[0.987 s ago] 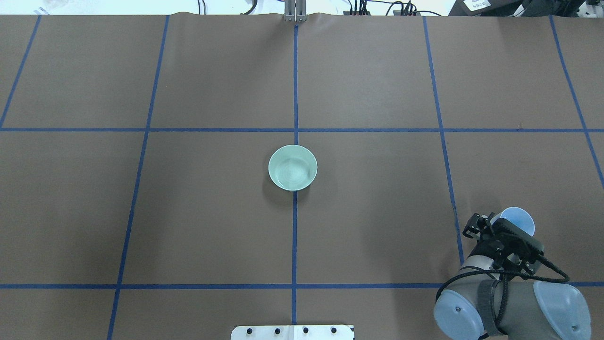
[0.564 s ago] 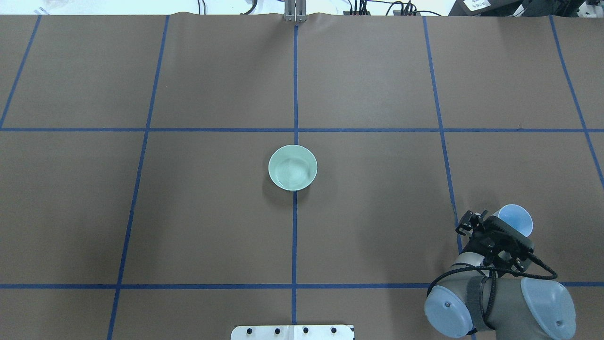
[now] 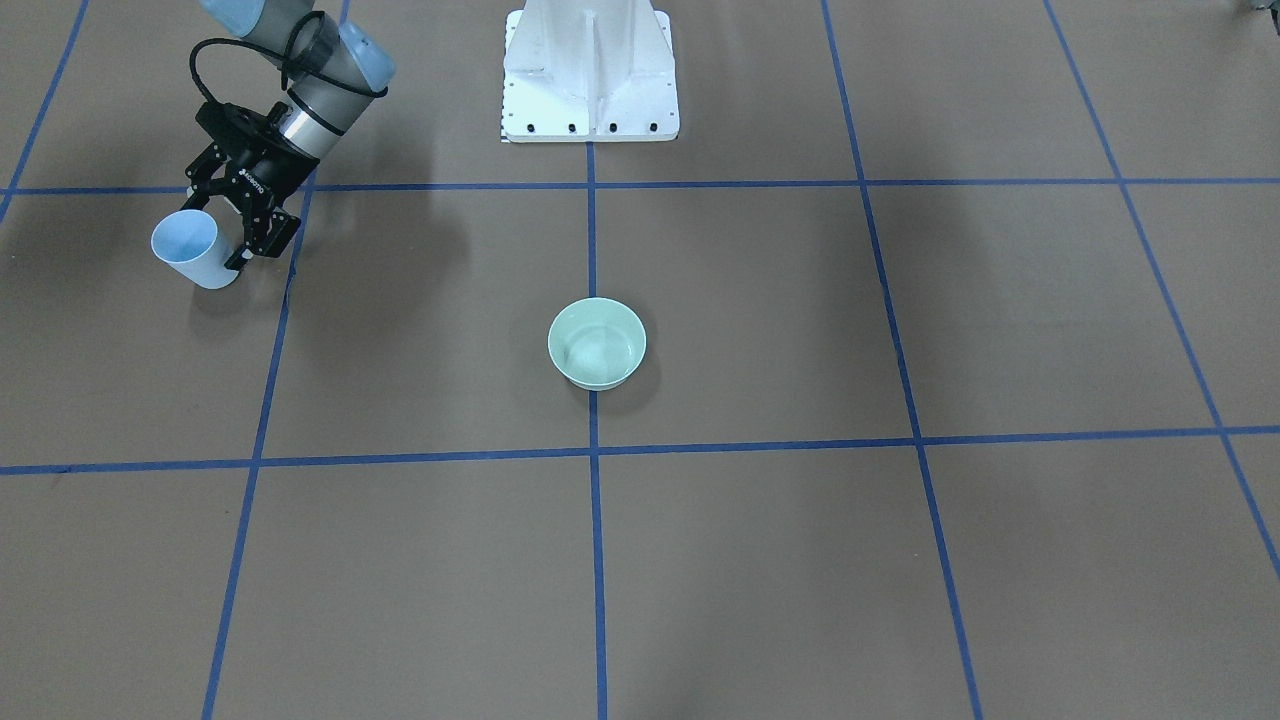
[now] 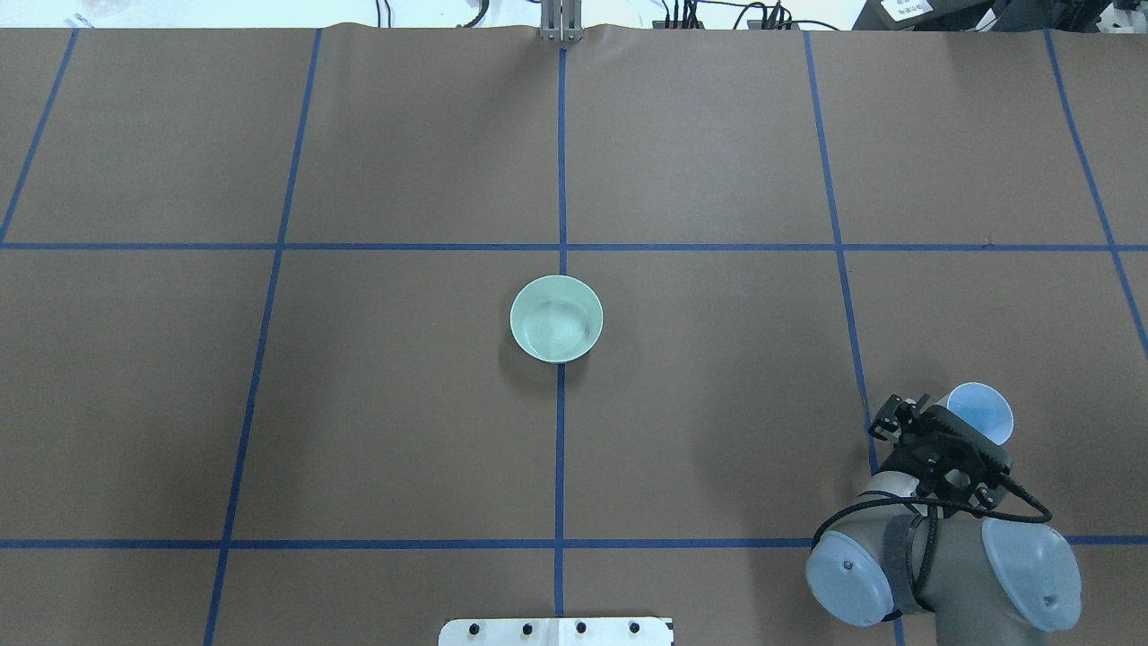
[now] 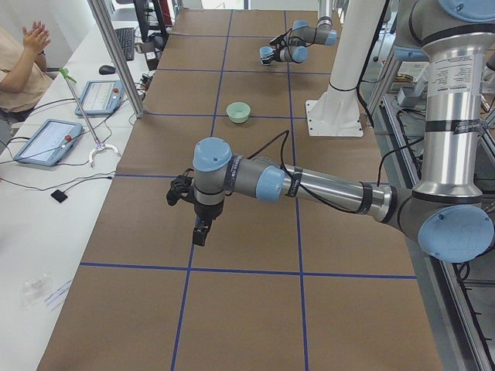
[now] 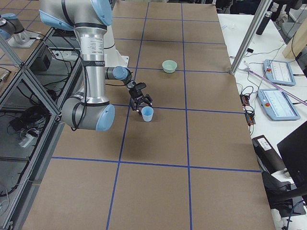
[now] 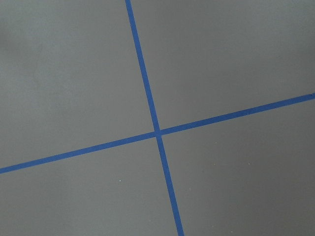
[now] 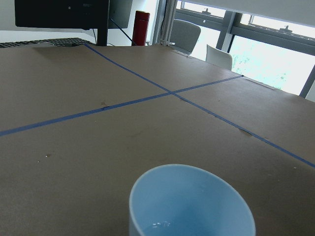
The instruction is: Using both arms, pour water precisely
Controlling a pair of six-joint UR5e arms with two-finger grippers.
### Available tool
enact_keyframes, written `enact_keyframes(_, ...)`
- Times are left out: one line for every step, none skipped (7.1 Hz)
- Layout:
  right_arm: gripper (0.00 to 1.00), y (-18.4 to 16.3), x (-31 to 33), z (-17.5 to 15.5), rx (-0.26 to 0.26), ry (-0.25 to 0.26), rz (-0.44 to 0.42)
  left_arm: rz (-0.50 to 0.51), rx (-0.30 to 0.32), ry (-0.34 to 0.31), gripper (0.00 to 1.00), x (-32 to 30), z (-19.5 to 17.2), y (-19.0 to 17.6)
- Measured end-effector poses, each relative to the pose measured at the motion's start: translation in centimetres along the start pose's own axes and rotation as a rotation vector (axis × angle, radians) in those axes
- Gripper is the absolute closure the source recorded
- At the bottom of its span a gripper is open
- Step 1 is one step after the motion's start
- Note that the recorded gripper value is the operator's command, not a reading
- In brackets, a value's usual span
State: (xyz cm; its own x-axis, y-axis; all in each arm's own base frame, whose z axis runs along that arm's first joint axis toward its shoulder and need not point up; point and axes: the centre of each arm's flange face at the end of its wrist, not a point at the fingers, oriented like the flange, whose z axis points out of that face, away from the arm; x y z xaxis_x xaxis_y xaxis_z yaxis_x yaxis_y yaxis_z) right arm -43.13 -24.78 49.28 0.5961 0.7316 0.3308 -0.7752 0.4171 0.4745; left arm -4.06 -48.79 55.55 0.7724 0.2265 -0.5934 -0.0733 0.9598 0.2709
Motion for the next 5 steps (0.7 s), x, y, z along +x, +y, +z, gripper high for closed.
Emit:
enact_keyframes(0.00,-0.2,0.0,0.5,0.007,0.007,0.005,0.000,0.000,0.000,0.00,0.0,0.0,0.0)
enact_keyframes(0.00,-0.3,-0.1,1.1,0.016,0.017,0.006,0.000,0.000,0.001,0.00,0.0,0.0,0.0)
enact_keyframes(0.00,-0.3,-0.1,1.9,0.027,0.028,0.006,0.000,-0.001,0.000,0.00,0.0,0.0,0.0)
enact_keyframes(0.00,-0.2,-0.1,2.4,0.036,0.037,0.006,0.000,0.000,0.000,0.00,0.0,0.0,0.0)
enact_keyframes(0.00,0.0,0.0,2.8,0.042,0.043,0.005,0.000,0.000,0.001,0.00,0.0,0.0,0.0)
